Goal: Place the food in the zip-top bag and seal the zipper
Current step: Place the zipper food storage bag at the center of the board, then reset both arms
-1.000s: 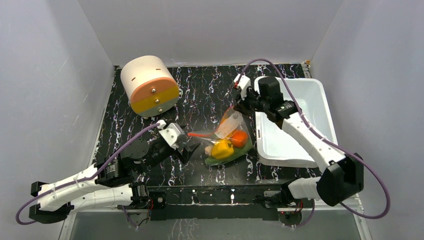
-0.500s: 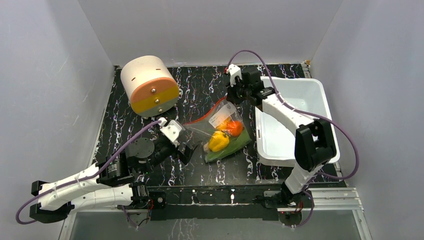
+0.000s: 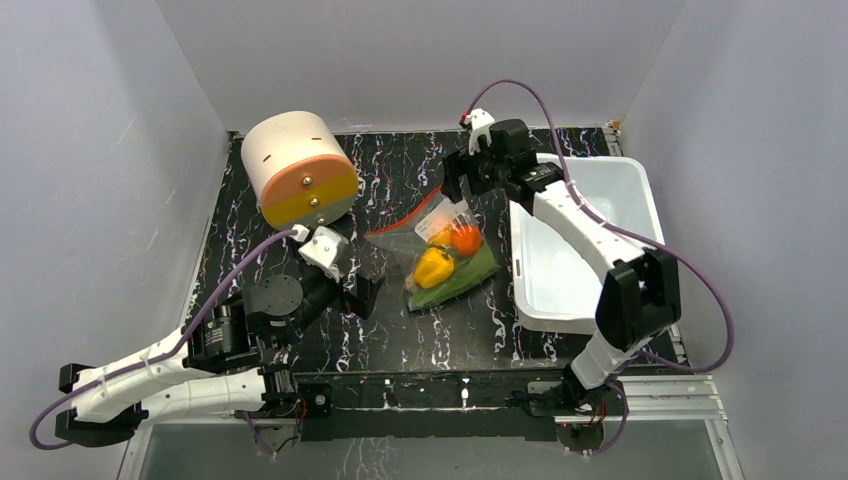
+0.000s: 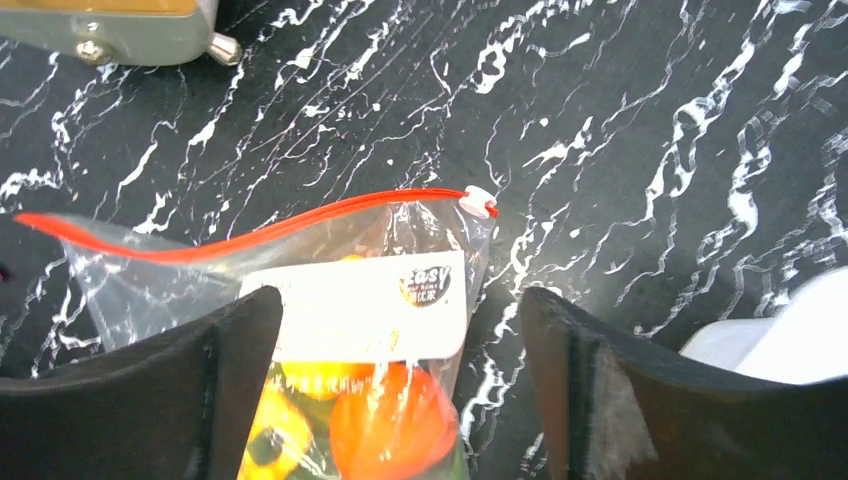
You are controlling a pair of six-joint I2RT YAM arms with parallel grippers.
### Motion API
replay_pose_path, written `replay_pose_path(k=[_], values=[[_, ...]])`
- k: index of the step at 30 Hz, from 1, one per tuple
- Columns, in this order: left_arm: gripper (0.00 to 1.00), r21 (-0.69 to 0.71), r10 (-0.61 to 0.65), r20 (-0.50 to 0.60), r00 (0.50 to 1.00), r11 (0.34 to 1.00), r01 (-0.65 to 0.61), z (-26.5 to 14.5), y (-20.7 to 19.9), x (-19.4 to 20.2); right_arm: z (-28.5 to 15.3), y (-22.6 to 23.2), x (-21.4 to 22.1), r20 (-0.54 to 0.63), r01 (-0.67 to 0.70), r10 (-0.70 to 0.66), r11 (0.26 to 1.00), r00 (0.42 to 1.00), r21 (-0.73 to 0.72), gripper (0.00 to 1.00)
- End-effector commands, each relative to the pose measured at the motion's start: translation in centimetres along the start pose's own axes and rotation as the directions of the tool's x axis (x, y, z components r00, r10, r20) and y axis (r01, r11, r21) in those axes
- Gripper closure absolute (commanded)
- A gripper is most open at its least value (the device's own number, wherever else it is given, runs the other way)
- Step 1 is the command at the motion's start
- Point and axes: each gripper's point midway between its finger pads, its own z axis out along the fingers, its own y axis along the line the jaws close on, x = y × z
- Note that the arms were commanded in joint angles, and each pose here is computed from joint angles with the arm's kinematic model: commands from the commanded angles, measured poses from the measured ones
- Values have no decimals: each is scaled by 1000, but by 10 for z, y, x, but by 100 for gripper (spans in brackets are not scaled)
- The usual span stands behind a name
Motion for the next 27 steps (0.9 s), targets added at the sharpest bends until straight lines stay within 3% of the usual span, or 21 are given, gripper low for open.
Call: replay_pose_path(k=[1, 10, 27], values=[[2, -118, -78, 20, 997, 990, 80, -2, 17, -13, -51, 14, -33, 99, -41, 41, 999, 994, -6, 3], [2, -269, -138, 17, 990, 953, 138, 2, 31, -24, -118, 31, -21, 91, -220, 218, 975, 972, 17, 2], [2, -277, -228, 107, 968, 928, 250, -4, 36, -49, -239, 55, -6, 326, -351, 338, 936, 883, -18, 2]])
